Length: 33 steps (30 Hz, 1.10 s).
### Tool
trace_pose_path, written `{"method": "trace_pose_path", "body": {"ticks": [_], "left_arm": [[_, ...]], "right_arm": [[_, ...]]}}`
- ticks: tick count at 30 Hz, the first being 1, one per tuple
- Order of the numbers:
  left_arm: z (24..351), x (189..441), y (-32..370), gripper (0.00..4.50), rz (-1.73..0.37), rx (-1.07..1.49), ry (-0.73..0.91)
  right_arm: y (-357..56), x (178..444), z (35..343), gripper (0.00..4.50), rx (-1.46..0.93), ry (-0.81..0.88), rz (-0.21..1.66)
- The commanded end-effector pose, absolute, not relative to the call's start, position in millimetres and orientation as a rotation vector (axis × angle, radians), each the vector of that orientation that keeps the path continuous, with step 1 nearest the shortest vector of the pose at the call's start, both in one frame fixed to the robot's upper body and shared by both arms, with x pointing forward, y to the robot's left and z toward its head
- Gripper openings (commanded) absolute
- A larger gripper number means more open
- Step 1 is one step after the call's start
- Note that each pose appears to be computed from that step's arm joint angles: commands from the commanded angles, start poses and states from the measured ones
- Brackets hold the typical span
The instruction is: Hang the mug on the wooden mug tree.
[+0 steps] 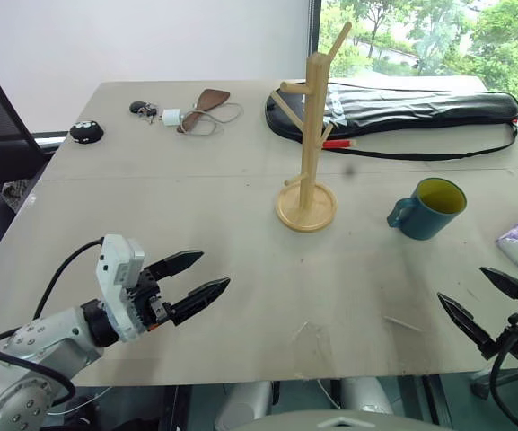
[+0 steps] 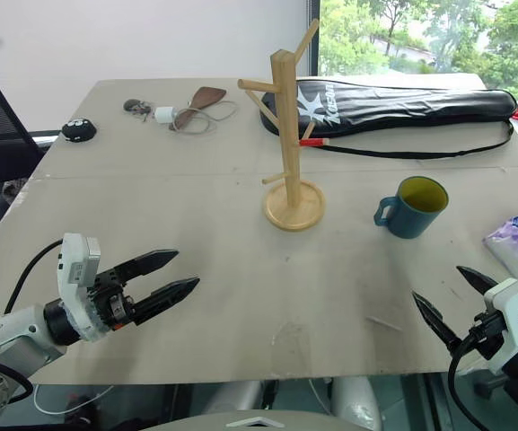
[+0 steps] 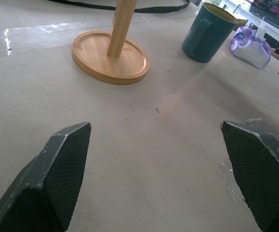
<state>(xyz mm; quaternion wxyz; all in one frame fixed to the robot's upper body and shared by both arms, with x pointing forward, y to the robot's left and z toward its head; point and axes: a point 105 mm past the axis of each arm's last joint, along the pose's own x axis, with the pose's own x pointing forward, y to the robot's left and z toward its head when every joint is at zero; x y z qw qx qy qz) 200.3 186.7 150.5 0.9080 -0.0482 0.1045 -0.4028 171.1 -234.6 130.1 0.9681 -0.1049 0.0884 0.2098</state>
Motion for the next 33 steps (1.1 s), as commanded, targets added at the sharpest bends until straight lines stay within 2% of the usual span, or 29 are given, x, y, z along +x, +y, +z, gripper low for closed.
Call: {"method": "trace_pose_path", "body": {"ticks": [1,4,7,14,20,26,33], "left_arm": [[167.6,202.3,176.9,4.41,-0.909,-0.050,0.134],[180.6,200.5,156.8,4.41,-1.045,0.000,0.066],[183.6,198.0,152.6,4.41,-1.082,-0.025,0.049],[188.2,189.3,150.5,4.41,-1.222,0.028,0.046],[201.7,195.6,156.9,4.41,-1.214,0.029,-0.006],[202.6,197.8,159.6,4.41,-1.188,0.038,-0.014],[204.6,197.5,158.3,4.41,-1.169,0.049,-0.013]], "right_arm": [[-226.3,176.1,136.0,4.45,-0.211,0.130,0.413],[-202.3,191.3,135.4,4.45,-0.188,0.105,0.390],[-183.9,199.6,131.5,4.45,-0.126,0.126,0.417],[-162.8,238.7,128.9,4.45,-0.042,0.117,0.327],[-159.1,256.3,126.6,4.45,-0.003,0.112,0.299],[-146.4,275.7,130.2,4.45,0.044,0.076,0.313],[-132.6,289.0,120.5,4.45,0.059,0.090,0.322]]}}
